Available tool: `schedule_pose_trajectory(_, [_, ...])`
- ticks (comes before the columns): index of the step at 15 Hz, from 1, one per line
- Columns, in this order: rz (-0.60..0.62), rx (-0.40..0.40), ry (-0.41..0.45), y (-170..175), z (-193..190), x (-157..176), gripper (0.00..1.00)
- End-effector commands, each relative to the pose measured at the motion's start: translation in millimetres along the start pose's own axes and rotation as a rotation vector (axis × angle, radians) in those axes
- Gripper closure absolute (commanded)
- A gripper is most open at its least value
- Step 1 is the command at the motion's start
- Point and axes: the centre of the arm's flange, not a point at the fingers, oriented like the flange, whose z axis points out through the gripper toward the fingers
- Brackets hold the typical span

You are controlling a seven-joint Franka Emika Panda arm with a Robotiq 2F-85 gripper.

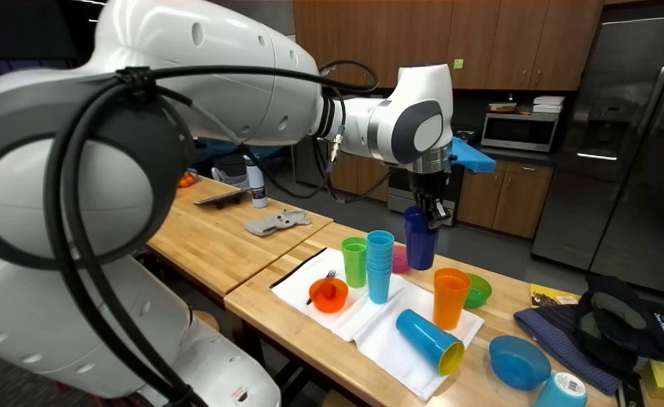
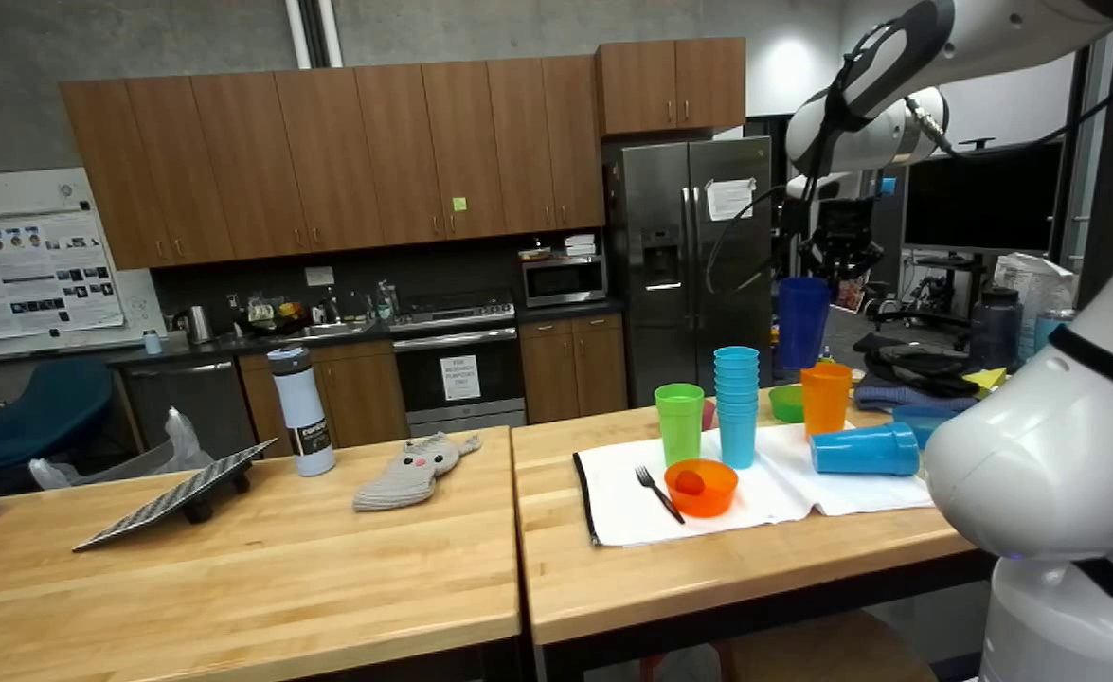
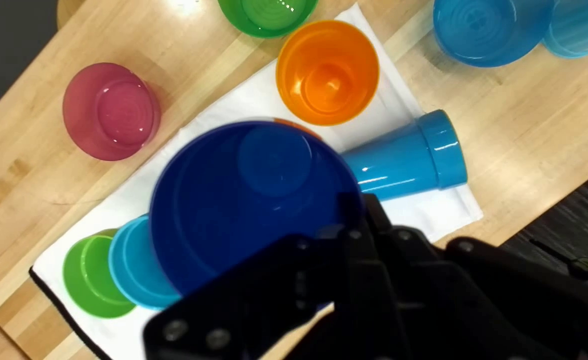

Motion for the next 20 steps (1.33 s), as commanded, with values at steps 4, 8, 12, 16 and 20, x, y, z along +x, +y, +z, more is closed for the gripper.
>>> schedule_pose_trajectory(4, [-0.056,-0.005,0.043,22,1,16,0.99])
schedule_pose_trajectory(8, [-0.075,0.002,0.106,31,25,25,0.99])
schedule_pose_trajectory(12, [-0.080,0.018,0.180,39,54,27,0.99])
schedule_pose_trajectory(16, [-0.088,0.032,0.224,45,72,32,0.99])
schedule_pose_trajectory(20, [-0.102,0.041,0.247,50,79,41,0.99])
